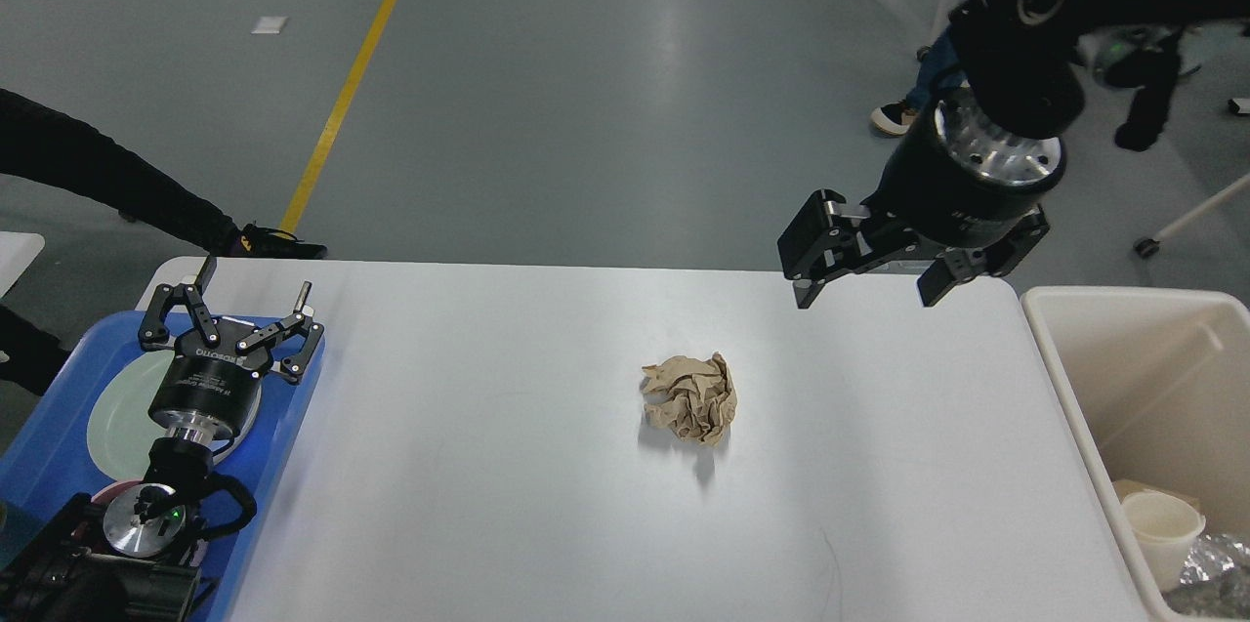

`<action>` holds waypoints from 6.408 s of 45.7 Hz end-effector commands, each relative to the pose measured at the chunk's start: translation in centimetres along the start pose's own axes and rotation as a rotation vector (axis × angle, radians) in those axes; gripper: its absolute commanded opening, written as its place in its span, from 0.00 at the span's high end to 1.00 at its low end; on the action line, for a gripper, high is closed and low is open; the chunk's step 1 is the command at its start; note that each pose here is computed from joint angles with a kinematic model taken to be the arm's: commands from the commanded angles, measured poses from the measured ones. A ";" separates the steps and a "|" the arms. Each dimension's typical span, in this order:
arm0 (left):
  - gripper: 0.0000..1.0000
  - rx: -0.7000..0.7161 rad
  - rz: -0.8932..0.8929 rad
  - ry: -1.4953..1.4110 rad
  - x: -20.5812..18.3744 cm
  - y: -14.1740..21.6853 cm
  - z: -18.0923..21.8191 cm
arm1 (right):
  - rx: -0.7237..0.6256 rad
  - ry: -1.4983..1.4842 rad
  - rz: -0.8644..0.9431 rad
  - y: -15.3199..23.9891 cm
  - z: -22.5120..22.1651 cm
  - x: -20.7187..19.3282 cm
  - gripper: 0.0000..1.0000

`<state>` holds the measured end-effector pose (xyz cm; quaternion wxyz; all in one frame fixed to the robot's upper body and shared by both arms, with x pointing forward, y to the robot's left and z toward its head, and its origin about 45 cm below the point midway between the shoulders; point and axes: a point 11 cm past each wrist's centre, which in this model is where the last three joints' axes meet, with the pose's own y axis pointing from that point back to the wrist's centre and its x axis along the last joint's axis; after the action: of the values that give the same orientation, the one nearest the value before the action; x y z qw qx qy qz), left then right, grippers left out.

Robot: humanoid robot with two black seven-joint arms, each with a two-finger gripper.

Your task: Tidy desktop

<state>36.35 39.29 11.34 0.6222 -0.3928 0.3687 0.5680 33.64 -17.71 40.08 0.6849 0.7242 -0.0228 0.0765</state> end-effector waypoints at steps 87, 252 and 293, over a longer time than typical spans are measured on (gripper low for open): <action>0.04 0.002 0.000 0.000 0.0 0.0 0.0 | 0.118 -0.219 0.293 -35.0 -2.8 -0.6 0.31; 0.04 0.000 0.001 0.000 0.1 0.1 0.0 | -0.523 -0.796 0.459 -34.1 39.2 -19.1 0.00; 0.04 0.002 0.000 0.000 0.0 0.0 0.0 | -0.548 -0.804 0.516 -30.3 42.4 -16.8 0.00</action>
<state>36.35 39.28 11.34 0.6225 -0.3925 0.3690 0.5677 22.18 -58.24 3.18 0.7559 0.4669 -0.4546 -0.0633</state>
